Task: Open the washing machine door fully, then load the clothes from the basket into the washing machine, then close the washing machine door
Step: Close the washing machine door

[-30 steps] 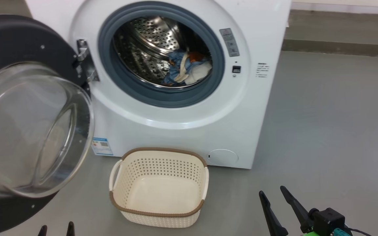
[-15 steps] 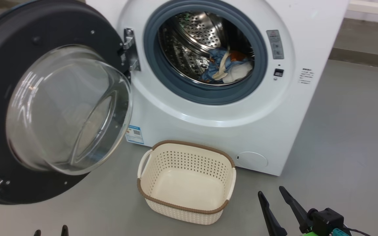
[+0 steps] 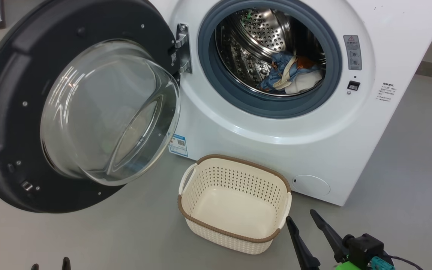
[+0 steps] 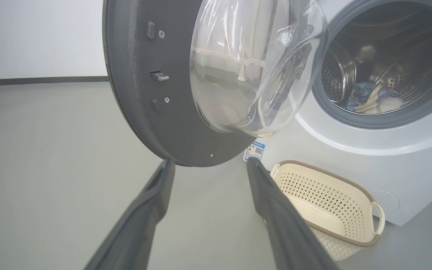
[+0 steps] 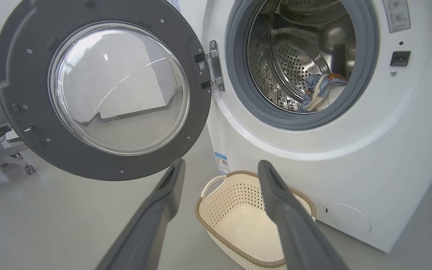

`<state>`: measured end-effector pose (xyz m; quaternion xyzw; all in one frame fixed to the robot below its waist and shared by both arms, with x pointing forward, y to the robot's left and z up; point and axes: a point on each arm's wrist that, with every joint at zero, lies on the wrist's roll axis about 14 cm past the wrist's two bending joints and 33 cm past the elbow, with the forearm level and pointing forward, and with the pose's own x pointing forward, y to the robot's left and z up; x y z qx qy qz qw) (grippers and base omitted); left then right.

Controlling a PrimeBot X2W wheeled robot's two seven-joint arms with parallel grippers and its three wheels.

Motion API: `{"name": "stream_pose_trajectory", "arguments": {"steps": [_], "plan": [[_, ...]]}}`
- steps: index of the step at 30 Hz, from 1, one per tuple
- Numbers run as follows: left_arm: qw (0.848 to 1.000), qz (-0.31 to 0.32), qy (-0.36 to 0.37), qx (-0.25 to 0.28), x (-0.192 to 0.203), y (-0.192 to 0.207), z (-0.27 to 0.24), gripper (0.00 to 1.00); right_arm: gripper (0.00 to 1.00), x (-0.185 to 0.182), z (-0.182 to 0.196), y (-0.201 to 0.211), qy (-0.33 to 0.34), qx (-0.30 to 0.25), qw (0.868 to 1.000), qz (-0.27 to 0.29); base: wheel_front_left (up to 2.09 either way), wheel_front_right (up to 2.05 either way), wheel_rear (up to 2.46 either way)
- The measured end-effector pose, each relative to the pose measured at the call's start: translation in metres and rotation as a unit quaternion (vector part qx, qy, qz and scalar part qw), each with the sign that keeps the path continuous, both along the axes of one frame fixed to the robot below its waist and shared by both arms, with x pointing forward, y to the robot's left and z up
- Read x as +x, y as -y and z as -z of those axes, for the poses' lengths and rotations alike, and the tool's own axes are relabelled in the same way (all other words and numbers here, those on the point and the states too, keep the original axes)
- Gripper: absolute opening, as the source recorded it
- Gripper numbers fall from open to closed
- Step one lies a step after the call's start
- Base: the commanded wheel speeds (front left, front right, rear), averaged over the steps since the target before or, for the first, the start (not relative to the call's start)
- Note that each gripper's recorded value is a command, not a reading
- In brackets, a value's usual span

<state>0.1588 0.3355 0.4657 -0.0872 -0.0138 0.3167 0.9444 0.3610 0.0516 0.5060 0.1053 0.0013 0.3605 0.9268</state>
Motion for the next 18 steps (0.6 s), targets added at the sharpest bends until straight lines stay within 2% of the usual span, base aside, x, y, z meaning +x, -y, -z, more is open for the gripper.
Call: {"name": "stream_pose_trajectory", "arguments": {"steps": [14, 15, 16, 17, 18], "plan": [[1.0, -0.015, -0.003, 0.0, -0.0063, -0.0065, 0.0003, 1.0, 1.0, 0.0022, 0.0006, -0.0102, -0.001, 0.0, 1.0, -0.013, 0.0, 0.0, 0.0], [1.0, -0.014, -0.003, 0.0, -0.006, -0.0063, 0.0001, 0.69, 1.0, 0.0022, 0.0003, -0.01, 0.0, 0.0, 1.0, -0.013, 0.0, 0.0, 0.0], [1.0, -0.014, -0.002, 0.0, -0.0057, -0.0062, -0.0002, 0.23, 1.0, 0.0022, 0.0, -0.0096, 0.0, 0.0, 1.0, -0.012, 0.0, 0.0, 0.0], [1.0, -0.012, -0.001, 0.0, -0.0052, -0.0058, -0.0004, 0.0, 1.0, 0.0023, -0.0004, -0.0093, 0.001, 0.0, 1.0, -0.012, 0.0, 0.0, 0.0], [1.0, -0.012, -0.001, 0.0, -0.005, -0.0055, -0.0004, 0.0, 1.0, 0.0023, -0.0007, -0.0089, 0.001, 0.0, 1.0, -0.011, 0.0, 0.0, 0.0]]}}
